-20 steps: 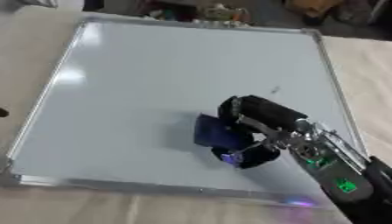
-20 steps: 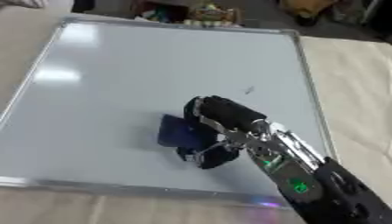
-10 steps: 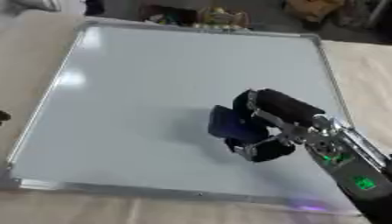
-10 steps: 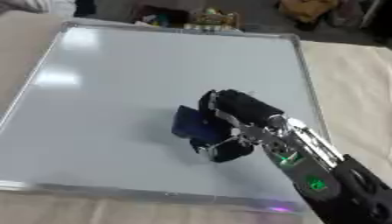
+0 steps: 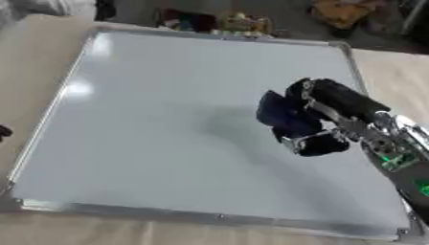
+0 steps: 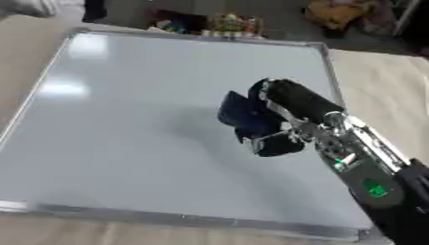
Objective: Wipe the whiteboard clean with a brush.
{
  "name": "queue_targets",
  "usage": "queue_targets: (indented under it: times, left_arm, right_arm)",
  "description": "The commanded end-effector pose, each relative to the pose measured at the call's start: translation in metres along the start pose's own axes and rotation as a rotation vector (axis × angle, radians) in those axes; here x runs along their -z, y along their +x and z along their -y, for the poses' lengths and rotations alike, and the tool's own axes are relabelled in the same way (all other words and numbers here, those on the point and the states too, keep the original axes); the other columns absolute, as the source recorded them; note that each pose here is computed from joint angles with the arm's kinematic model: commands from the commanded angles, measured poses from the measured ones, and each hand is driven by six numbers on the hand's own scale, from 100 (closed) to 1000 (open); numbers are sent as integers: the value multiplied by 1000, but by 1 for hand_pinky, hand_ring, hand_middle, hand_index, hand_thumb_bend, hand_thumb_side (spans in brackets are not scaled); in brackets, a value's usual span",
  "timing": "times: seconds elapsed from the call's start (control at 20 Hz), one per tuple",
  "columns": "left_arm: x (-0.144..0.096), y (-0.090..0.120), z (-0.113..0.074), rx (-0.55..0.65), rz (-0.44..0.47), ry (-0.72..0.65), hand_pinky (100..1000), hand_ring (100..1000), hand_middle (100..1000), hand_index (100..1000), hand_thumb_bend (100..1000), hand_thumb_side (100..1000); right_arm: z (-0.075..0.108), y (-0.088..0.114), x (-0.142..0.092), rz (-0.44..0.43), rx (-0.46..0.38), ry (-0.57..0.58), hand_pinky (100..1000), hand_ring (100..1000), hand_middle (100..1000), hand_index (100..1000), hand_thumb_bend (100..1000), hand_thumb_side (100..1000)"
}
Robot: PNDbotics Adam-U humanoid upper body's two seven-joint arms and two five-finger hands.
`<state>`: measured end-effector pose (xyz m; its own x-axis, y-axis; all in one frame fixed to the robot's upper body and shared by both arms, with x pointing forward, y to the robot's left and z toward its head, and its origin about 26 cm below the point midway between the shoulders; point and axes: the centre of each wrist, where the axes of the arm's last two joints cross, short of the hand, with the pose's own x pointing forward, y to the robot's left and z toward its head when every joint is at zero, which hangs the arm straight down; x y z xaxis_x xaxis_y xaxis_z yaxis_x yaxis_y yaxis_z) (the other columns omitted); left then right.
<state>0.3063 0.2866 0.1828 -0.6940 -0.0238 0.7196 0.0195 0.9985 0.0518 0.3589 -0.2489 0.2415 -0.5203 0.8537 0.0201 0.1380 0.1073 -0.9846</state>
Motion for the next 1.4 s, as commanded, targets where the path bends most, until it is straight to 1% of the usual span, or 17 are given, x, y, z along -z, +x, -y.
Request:
queue_targets:
  times: [0.05,0.3,0.35,0.7,1.05,1.25,1.4]
  left_arm:
    - [5,9,1,4,32,-17,490,367,459,478,246,878]
    - [6,9,2,1,36,-27,491,366,459,477,233,880]
    - [6,9,2,2,37,-29,491,366,459,477,243,879]
    - [7,9,3,4,40,-37,492,365,459,477,240,880]
    - [8,10,3,2,40,-41,493,365,459,477,237,879]
    - [8,9,4,1,37,-44,493,365,459,477,236,879]
    - [7,9,3,1,36,-44,494,365,459,477,236,879]
  right_arm:
    - [16,-23,-1,-80,-49,-31,604,680,400,100,128,239]
    - [26,-49,6,-159,-56,-15,606,687,396,100,100,229]
    - [27,-54,8,-173,-65,-10,607,689,396,100,100,245]
    - [30,-83,15,-260,-114,3,610,697,397,100,100,258]
    - [27,-102,18,-320,-129,37,610,702,396,100,100,252]
    - [25,-112,19,-351,-117,76,612,704,384,100,100,247]
    - [25,-116,19,-352,-91,105,615,708,385,100,100,242]
